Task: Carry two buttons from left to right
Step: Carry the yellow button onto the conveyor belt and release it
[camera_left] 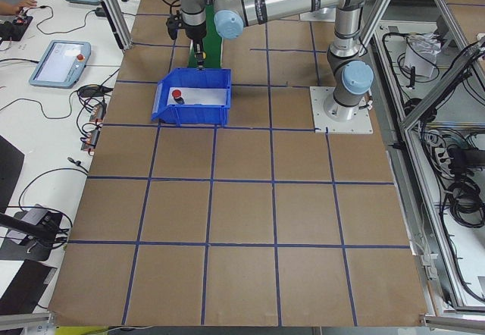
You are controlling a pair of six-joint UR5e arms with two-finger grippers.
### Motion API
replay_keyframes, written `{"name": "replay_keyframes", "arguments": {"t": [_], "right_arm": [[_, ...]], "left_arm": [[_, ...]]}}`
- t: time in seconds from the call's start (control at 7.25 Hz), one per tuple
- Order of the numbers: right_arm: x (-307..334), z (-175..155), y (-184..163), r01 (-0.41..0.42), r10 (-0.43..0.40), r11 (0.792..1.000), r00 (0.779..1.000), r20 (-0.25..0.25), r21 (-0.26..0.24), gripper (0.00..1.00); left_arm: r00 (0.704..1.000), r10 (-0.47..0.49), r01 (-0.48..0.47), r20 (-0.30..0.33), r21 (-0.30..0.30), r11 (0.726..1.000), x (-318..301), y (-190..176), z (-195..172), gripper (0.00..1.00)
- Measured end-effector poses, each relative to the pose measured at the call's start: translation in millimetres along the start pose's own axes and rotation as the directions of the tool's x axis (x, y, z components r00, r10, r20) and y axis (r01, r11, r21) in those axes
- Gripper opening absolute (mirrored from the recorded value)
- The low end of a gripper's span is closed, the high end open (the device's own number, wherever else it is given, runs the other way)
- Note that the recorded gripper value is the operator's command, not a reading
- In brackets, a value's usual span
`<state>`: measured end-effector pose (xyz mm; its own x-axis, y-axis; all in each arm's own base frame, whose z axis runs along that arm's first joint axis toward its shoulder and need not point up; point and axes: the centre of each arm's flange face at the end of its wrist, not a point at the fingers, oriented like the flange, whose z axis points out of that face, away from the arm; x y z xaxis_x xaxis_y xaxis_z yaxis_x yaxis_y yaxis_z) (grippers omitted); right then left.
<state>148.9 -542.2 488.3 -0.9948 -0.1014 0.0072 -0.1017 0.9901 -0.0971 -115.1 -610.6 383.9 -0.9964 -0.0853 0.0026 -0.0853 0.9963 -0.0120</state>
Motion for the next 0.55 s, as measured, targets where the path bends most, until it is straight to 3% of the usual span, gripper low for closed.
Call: {"name": "replay_keyframes", "arguments": {"t": [0.55], "right_arm": [[0.5,0.2,0.0,0.003,-0.003,1.0,1.0,0.0,0.0,1.0]], "left_arm": [[0.997,0.075,-0.075,0.023,-0.032,0.997,74.3,-6.5,65.7,0.36]]}}
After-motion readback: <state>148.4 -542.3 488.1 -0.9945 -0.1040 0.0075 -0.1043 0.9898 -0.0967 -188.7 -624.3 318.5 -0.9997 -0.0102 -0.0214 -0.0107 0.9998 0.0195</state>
